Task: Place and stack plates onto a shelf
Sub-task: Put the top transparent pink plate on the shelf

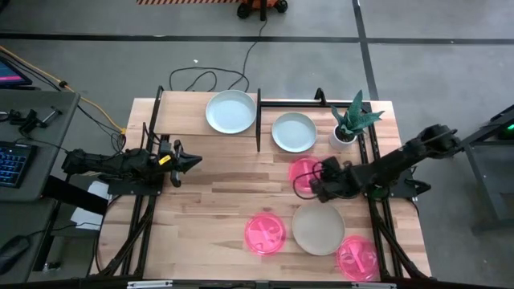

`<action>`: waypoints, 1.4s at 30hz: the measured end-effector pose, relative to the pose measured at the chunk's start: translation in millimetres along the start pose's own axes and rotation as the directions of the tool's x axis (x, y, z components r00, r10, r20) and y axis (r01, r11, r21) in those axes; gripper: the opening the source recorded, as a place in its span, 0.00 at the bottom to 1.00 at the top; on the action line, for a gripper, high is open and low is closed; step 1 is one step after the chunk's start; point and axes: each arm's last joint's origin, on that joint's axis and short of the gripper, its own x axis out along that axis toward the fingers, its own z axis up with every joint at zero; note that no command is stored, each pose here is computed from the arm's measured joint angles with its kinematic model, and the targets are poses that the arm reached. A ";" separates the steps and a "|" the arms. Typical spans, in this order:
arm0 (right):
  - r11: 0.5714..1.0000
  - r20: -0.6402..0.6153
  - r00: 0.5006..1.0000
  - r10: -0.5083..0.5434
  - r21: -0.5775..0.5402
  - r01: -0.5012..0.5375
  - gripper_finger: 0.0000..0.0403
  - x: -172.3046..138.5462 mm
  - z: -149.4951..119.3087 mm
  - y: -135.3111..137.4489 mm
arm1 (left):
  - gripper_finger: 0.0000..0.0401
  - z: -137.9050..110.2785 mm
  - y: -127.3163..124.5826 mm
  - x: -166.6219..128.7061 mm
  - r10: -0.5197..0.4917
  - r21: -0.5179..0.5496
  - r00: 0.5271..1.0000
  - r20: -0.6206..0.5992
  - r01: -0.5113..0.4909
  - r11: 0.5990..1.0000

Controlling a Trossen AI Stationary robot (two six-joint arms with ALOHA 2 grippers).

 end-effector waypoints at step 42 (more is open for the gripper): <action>0.935 0.131 0.991 0.039 0.346 -0.083 0.40 28.2 -46.2 -60.0 | 0.00 0.3 0.1 0.0 0.006 -0.001 1.000 0.003 -0.006 1.000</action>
